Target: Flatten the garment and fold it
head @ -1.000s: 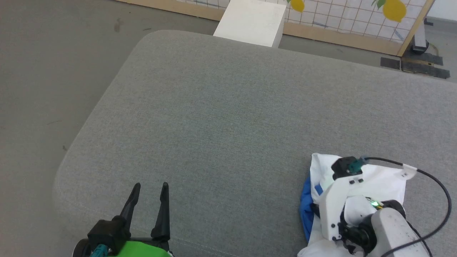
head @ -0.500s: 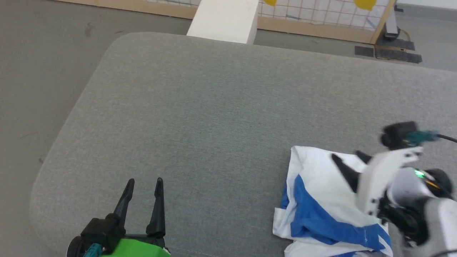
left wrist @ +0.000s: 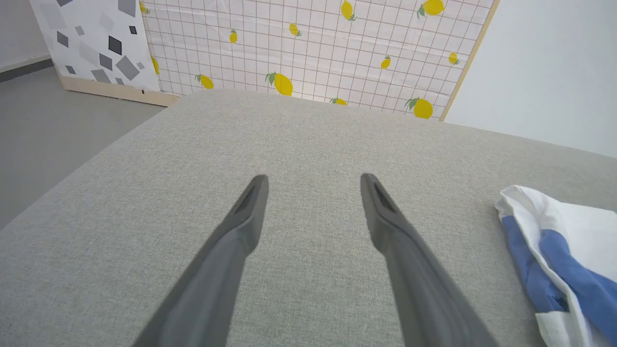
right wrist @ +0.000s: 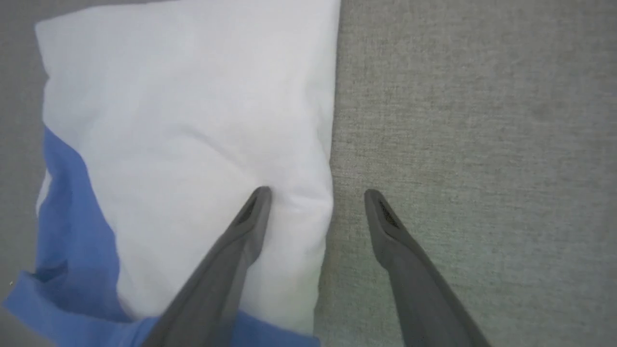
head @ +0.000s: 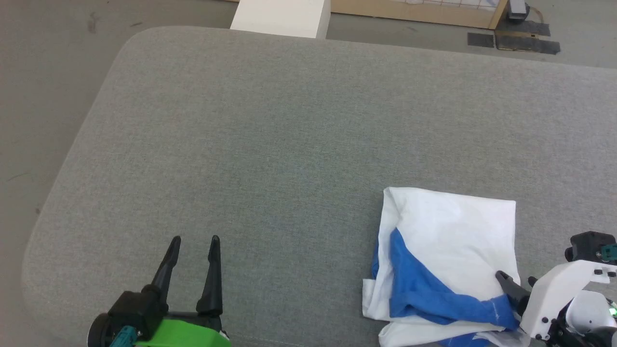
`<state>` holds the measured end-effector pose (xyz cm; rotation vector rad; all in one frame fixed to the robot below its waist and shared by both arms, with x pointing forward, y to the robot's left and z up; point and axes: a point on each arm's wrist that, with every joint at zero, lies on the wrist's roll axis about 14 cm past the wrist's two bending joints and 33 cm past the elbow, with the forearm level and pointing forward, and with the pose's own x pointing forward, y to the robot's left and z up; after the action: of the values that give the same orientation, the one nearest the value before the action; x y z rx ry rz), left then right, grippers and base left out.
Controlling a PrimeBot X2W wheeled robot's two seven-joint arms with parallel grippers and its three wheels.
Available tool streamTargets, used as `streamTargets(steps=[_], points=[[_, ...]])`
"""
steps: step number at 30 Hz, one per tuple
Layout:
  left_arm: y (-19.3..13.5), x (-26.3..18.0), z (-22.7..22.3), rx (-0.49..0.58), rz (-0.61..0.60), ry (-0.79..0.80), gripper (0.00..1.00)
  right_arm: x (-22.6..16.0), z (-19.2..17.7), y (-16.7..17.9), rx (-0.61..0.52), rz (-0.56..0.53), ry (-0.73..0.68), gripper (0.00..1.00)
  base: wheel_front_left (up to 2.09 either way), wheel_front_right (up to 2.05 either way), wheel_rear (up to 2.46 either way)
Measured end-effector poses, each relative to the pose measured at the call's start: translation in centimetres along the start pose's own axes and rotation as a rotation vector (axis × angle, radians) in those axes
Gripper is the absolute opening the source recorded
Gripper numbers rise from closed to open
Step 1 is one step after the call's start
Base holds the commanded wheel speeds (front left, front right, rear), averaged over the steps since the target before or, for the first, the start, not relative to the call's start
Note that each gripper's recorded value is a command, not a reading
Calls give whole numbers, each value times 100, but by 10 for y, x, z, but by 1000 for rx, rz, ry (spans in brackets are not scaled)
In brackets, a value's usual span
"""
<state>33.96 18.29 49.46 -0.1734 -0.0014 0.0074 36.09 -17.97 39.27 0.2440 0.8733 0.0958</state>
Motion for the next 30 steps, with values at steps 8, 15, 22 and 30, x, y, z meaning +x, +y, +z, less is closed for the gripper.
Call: streamTargets(steps=[8,15,22,30], points=[[5,-1,5,25,5,-5,100,25,-7,15,38,53,64,100,0,0,0],[2,-4,7,38,-4,-4,100,32,-9,23,42,81,96,0,0,0,0],[-13,0,17,36,-60,-39,100,17,5,17,-12,37,3,0,0,0,0],[-37,10,15,34,-146,-42,100,-14,40,-37,-131,-118,-105,0,0,0,0]])
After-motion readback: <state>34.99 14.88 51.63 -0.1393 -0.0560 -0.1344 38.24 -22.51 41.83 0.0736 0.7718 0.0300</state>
